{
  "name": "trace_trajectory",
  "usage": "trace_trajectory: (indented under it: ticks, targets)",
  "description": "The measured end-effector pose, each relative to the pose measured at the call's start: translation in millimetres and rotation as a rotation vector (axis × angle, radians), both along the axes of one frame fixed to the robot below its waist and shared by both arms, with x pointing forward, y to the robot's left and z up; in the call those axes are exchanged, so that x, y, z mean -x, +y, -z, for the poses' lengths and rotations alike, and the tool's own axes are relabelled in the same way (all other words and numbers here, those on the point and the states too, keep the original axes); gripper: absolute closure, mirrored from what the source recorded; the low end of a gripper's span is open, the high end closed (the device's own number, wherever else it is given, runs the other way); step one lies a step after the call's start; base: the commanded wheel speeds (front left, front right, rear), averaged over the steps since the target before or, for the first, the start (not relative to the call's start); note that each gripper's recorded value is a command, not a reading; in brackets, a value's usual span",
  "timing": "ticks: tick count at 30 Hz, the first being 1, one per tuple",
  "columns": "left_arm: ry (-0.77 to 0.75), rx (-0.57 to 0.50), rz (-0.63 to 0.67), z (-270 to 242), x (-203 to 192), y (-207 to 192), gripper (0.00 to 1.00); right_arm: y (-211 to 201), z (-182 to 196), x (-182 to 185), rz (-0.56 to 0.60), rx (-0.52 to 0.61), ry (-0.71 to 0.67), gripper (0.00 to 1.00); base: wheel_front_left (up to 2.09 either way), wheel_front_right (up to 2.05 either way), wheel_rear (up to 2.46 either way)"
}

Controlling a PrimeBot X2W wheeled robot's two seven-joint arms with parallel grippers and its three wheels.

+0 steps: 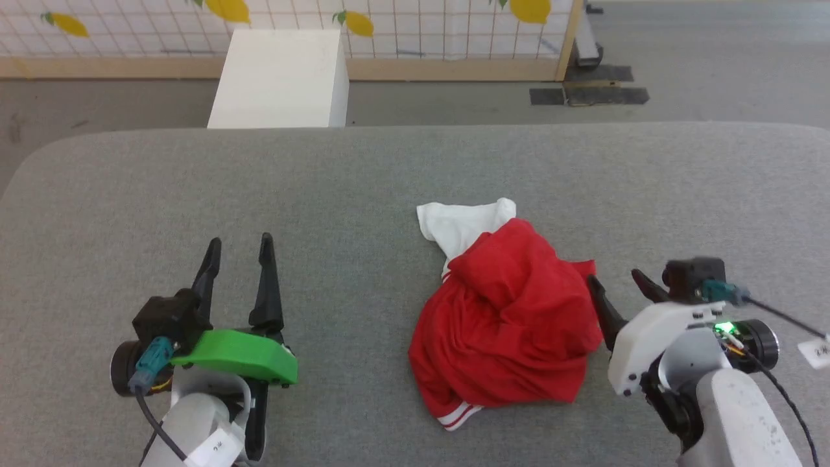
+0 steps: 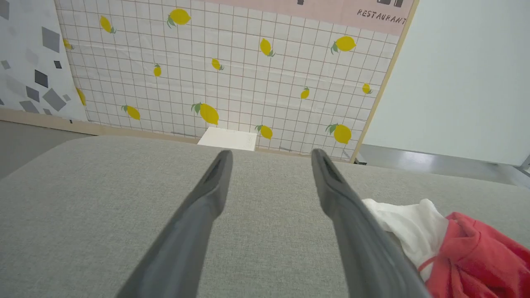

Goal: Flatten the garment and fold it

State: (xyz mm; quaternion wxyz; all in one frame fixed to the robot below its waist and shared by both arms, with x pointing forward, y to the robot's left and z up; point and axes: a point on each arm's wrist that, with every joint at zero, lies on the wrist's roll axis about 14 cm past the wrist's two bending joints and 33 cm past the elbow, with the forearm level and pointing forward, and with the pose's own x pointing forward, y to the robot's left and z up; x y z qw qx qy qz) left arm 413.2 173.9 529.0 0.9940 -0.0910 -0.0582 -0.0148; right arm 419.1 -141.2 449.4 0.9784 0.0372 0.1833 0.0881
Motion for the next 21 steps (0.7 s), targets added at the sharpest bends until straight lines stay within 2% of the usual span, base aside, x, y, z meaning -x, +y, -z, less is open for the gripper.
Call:
trace_trajectory:
  ticks: [4, 10, 11, 12, 13, 14, 17, 21]
  targets:
    - [0.01, 0.015, -0.05, 7, 3, 11, 0.0, 6, 32, -8, -0.034, 0.043, 0.204, 0.0, 0.0, 0.0, 0.0]
    - [0.035, 0.023, -0.105, 20, 4, 26, 0.0, 25, 66, -9, -0.114, 0.112, 0.412, 0.0, 0.0, 0.0, 0.0]
    - [0.041, 0.023, -0.115, 22, 5, 29, 0.0, 26, 72, -7, -0.12, 0.121, 0.451, 0.11, 0.0, 0.0, 0.0]
    - [0.045, 0.026, -0.121, 24, 6, 31, 0.0, 26, 75, -6, -0.123, 0.122, 0.471, 0.59, 0.0, 0.0, 0.0]
    - [0.05, 0.028, -0.127, 26, 7, 33, 0.0, 29, 75, -8, -0.131, 0.122, 0.483, 0.85, 0.0, 0.0, 0.0]
    - [0.054, 0.024, -0.131, 27, 8, 35, 0.0, 31, 73, -11, -0.134, 0.109, 0.477, 1.0, 0.0, 0.0, 0.0]
    - [0.061, 0.015, -0.137, 30, 11, 38, 0.0, 36, 62, -16, -0.128, 0.052, 0.413, 1.0, 0.0, 0.0, 0.0]
    - [0.057, 0.015, -0.138, 28, 17, 39, 0.0, 37, 23, -25, -0.095, -0.07, 0.221, 1.0, 0.0, 0.0, 0.0]
